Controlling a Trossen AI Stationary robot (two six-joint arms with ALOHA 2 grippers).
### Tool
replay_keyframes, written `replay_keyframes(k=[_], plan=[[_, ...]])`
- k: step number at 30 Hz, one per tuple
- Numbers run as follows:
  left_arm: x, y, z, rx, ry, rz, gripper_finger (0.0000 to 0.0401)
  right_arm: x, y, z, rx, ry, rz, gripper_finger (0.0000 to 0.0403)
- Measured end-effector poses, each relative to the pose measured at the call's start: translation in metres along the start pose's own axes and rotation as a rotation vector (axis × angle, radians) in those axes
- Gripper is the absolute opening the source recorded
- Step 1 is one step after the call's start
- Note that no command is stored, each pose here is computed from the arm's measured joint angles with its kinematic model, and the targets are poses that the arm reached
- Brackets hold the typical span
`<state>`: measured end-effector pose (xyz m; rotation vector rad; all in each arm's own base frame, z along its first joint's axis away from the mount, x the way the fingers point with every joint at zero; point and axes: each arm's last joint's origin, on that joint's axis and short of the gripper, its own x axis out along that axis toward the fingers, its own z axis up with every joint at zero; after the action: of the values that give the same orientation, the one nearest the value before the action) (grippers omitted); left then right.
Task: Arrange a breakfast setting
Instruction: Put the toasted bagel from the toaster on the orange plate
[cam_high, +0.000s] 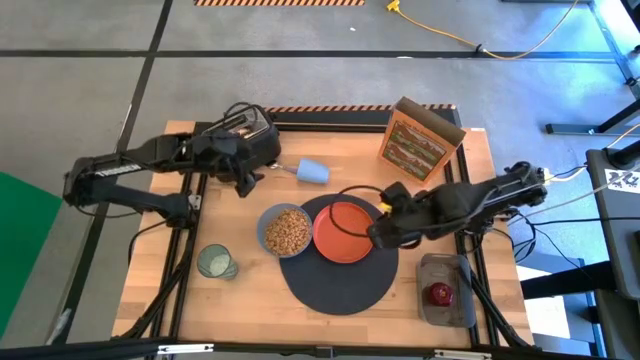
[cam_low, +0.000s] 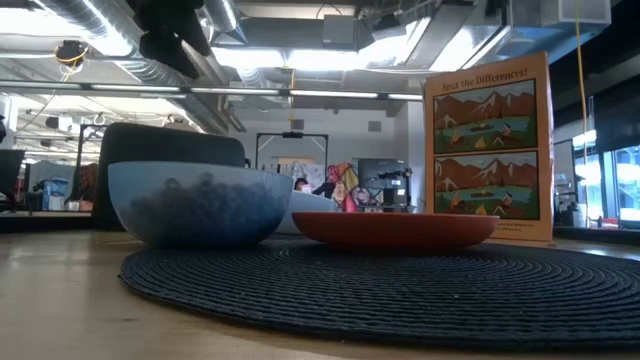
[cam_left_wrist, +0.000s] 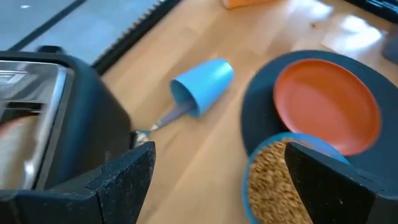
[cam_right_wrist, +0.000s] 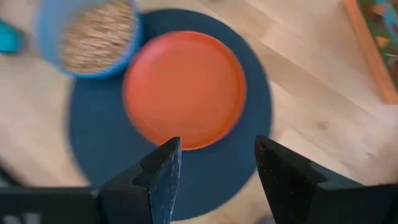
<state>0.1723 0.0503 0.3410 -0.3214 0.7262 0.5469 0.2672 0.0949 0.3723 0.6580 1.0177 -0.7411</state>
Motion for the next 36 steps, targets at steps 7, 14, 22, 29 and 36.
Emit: replay_keyframes(k=[7, 14, 22, 29, 36], plan=[[0.005, 0.039, 0.012, -0.148, -0.034, 0.120, 0.0352, 0.066, -0.005, 0.002, -0.077, 0.141, 0.079, 0.0195], [0.023, 0.078, 0.017, -0.276, 0.029, 0.198, 0.0330, 0.107, -0.011, 0.015, -0.170, 0.145, 0.371, 0.0195], [0.037, 0.098, 0.017, -0.265, 0.104, 0.191, 0.0284, 0.112, -0.038, 0.047, -0.269, 0.123, 0.436, 0.0195], [0.034, 0.104, 0.016, -0.192, 0.110, 0.244, 0.0267, 0.115, -0.060, 0.073, -0.304, 0.076, 0.452, 0.0195], [0.007, 0.097, 0.035, -0.171, 0.063, 0.238, 0.0256, 0.116, -0.069, 0.099, -0.293, -0.047, 0.511, 0.0195]])
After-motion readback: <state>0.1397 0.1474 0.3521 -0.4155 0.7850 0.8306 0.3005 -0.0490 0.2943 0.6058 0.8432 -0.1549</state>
